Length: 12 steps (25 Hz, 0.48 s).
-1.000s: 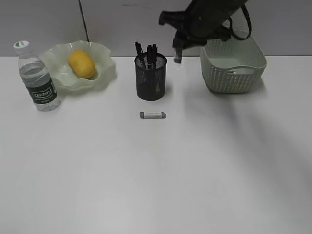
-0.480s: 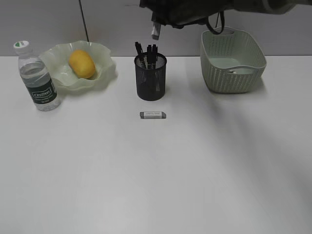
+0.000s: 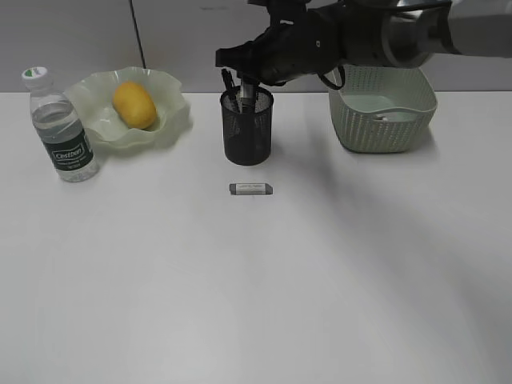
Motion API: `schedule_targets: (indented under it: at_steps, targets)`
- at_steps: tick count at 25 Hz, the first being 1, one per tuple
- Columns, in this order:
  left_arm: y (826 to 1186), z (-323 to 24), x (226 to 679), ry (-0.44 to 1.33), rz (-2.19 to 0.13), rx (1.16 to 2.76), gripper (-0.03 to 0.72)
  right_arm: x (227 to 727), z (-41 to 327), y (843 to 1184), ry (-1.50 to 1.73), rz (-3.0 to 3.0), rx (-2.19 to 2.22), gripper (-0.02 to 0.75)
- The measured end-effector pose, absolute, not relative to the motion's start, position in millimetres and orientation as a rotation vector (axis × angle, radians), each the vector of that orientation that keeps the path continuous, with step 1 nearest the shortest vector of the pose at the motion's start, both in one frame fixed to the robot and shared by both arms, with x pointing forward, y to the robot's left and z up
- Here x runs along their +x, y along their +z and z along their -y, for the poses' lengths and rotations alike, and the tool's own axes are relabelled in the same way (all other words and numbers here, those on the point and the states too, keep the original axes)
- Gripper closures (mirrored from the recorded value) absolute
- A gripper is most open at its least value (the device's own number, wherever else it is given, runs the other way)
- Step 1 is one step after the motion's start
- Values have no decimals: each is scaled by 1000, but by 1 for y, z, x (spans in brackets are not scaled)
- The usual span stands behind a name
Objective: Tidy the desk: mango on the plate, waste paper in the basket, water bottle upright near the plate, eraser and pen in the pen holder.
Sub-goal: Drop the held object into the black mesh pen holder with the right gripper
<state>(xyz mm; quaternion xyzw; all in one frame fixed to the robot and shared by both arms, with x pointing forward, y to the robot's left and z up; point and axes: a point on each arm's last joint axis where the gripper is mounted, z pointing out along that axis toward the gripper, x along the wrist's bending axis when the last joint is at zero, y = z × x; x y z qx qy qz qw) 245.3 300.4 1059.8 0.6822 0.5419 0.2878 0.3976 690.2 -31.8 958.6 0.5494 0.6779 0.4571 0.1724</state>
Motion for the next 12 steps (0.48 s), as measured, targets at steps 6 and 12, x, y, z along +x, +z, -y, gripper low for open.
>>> schedule_targets:
  at_steps: [6, 12]
  targets:
    - [1060, -301, 245, 731, -1373, 1728, 317, 690, 32, 959, 1294, -1926, 1555, 419]
    - [1060, -301, 245, 732, -1373, 1728, 317, 686, 35, 955, 1205, -1978, 1600, 315]
